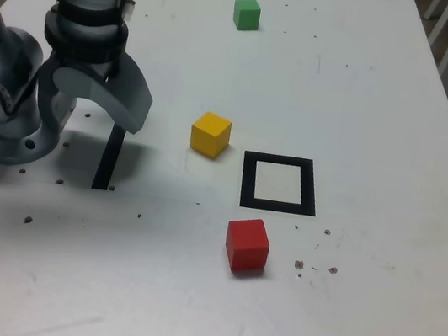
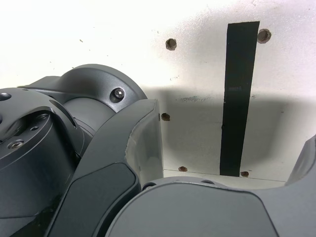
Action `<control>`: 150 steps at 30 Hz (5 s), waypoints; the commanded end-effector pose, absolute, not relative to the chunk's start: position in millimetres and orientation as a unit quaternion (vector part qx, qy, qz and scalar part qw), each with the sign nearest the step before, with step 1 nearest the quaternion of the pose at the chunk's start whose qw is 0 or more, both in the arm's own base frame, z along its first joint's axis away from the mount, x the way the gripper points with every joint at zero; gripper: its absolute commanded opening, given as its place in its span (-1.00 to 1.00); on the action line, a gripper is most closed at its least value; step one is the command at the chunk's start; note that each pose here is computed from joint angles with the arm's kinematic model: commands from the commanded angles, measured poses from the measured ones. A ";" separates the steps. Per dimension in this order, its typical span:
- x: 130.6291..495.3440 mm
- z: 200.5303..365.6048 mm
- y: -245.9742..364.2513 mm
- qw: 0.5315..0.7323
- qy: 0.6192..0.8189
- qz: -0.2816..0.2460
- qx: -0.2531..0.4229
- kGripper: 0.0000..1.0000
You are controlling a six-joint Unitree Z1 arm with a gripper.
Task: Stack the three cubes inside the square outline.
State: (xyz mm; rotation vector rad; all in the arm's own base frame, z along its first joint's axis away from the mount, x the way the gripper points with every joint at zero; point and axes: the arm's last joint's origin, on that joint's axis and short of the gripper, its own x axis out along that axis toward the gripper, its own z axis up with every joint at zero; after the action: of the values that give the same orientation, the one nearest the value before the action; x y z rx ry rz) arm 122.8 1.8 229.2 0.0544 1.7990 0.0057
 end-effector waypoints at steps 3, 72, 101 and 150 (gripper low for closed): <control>122.1 229.7 1.9 0.623 0.782 0.002 0.023 0.99; 208.3 275.2 -165.3 0.612 0.681 -0.213 0.341 0.96; 247.9 272.2 -181.6 0.594 0.615 -0.260 0.449 0.96; 299.7 206.5 -164.5 0.579 0.642 -0.263 0.429 -0.06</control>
State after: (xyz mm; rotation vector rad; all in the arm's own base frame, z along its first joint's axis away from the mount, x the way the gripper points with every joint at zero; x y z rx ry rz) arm 300.0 -162.3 208.3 0.9996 1.5033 -0.6155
